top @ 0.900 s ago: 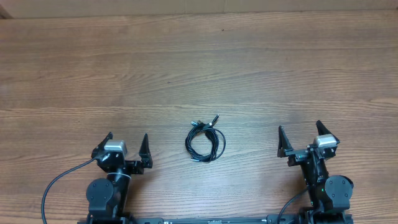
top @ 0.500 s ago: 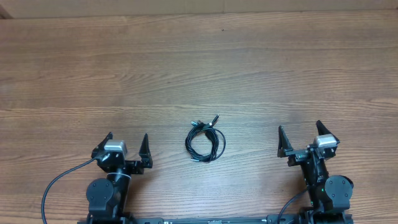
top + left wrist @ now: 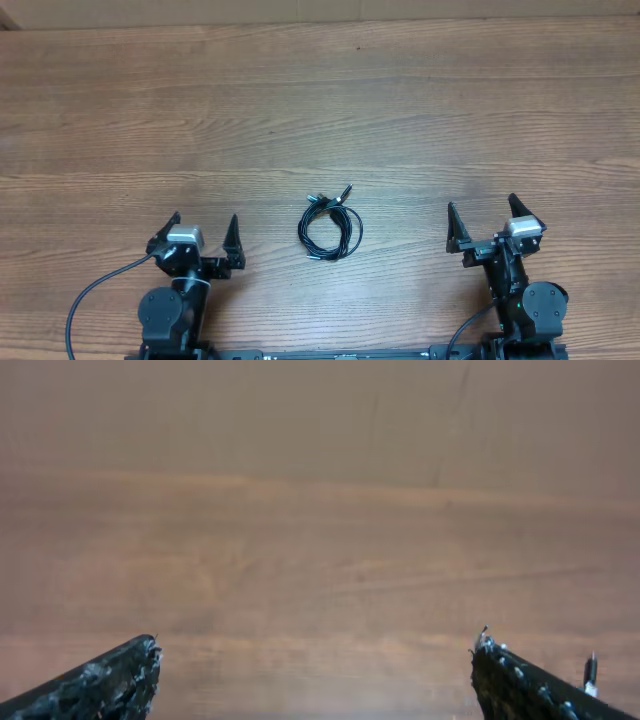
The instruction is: Untangle cables
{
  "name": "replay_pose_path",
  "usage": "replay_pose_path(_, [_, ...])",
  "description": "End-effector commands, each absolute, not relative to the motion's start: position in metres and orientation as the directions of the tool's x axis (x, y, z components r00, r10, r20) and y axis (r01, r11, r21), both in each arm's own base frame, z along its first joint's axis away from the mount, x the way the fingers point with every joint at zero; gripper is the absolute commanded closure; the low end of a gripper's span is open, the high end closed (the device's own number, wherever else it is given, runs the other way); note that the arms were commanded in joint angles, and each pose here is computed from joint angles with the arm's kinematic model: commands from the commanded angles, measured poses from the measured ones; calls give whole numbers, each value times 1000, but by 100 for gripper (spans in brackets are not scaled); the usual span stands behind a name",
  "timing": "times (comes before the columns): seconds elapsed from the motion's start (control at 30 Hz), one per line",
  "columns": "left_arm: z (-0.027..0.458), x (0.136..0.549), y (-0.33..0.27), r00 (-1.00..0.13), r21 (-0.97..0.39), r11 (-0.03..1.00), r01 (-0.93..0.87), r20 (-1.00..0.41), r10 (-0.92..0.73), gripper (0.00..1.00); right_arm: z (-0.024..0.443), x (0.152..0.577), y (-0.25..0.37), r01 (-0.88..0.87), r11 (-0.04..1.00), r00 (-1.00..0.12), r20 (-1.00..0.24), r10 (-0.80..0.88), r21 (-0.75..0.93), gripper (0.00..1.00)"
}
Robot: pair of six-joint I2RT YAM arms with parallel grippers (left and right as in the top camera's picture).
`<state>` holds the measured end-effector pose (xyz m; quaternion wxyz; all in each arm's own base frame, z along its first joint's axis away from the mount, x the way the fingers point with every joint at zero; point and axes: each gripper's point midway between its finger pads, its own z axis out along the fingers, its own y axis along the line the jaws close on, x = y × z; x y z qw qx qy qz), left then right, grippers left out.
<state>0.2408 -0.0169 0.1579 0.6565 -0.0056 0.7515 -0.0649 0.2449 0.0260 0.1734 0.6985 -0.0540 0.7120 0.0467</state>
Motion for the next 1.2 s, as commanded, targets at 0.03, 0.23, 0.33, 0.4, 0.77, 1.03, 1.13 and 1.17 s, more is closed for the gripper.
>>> replay_pose_path(0.03, [170,240,-31,-92,-100,982,163,-992,-86,1,172,245,27,-148,989,-14,-1000,-6,-3,0])
replay_pose_path(0.23, [171,235,-46,-110,-108,963,248,-990,-83,0,172,245,27,-148,989,-15,-1000,-6,-3,0])
replay_pose_path(0.33, [177,234,-46,-101,-92,964,250,-993,-69,0,172,245,27,-148,989,-14,-1000,-6,-3,0])
replay_pose_path(0.4, [179,233,-46,-97,-91,964,250,-993,-69,0,172,245,27,-147,989,-15,-1000,-6,-3,0])
replay_pose_path(0.77, [188,232,-46,-83,-88,964,251,-994,-70,1,172,245,27,-147,989,-14,-1000,-6,-4,0])
replay_pose_path(1.03, [202,231,-36,-103,-64,979,196,-994,-44,1,172,245,27,-148,989,-14,-1000,-6,-4,0])
replay_pose_path(1.13, [209,234,-37,-131,-69,978,195,-990,-44,0,172,245,27,-148,989,-15,-1000,-6,-3,0])
replay_pose_path(1.17, [209,234,-36,-150,-72,979,193,-988,-43,0,172,245,27,-148,989,-14,-1000,-6,-3,0])
